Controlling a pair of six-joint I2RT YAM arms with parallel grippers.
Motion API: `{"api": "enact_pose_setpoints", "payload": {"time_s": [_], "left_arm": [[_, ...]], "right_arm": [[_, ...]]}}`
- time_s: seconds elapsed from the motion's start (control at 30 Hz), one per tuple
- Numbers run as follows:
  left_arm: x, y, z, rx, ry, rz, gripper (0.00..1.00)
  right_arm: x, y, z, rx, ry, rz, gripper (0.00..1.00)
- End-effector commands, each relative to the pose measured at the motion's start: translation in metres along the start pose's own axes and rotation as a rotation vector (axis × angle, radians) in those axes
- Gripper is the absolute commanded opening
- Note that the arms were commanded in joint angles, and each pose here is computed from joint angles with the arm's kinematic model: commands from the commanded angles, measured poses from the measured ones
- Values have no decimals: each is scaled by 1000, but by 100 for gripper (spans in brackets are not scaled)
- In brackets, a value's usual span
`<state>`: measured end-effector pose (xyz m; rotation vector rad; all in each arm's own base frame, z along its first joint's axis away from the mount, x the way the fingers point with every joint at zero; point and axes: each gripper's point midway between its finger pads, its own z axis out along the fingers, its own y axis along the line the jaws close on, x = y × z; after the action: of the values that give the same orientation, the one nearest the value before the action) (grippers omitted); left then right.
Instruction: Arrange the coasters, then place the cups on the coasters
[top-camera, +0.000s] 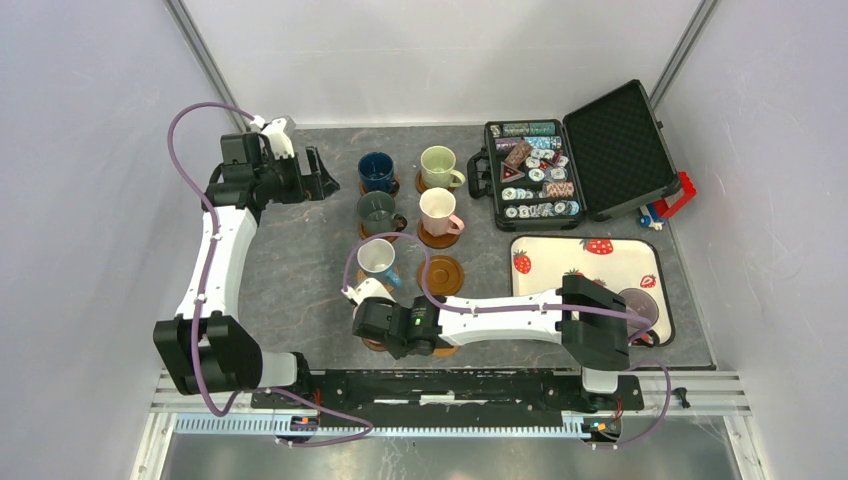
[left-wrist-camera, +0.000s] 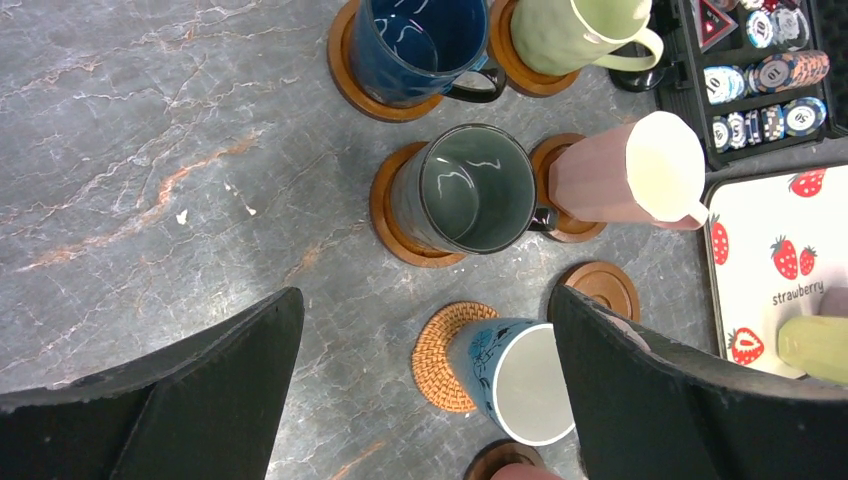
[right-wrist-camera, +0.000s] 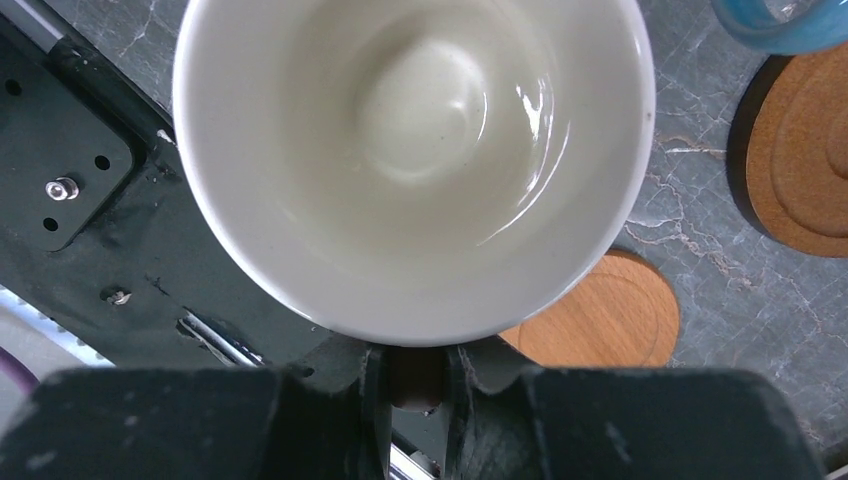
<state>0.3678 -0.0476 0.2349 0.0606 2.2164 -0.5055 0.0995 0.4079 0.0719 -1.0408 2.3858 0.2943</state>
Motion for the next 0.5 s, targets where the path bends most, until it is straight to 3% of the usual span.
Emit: {"api": "enact_pose_setpoints", "payload": {"time_s": [0.0, 0.47], "left_arm": [[-11, -8, 0, 40, -40, -36, 100], [-3, -5, 9, 56, -26, -57, 100]], "right_arm": [[-21, 13, -6, -43, -80, 44, 25], [-7, 20, -19, -133, -62, 0, 58]]}}
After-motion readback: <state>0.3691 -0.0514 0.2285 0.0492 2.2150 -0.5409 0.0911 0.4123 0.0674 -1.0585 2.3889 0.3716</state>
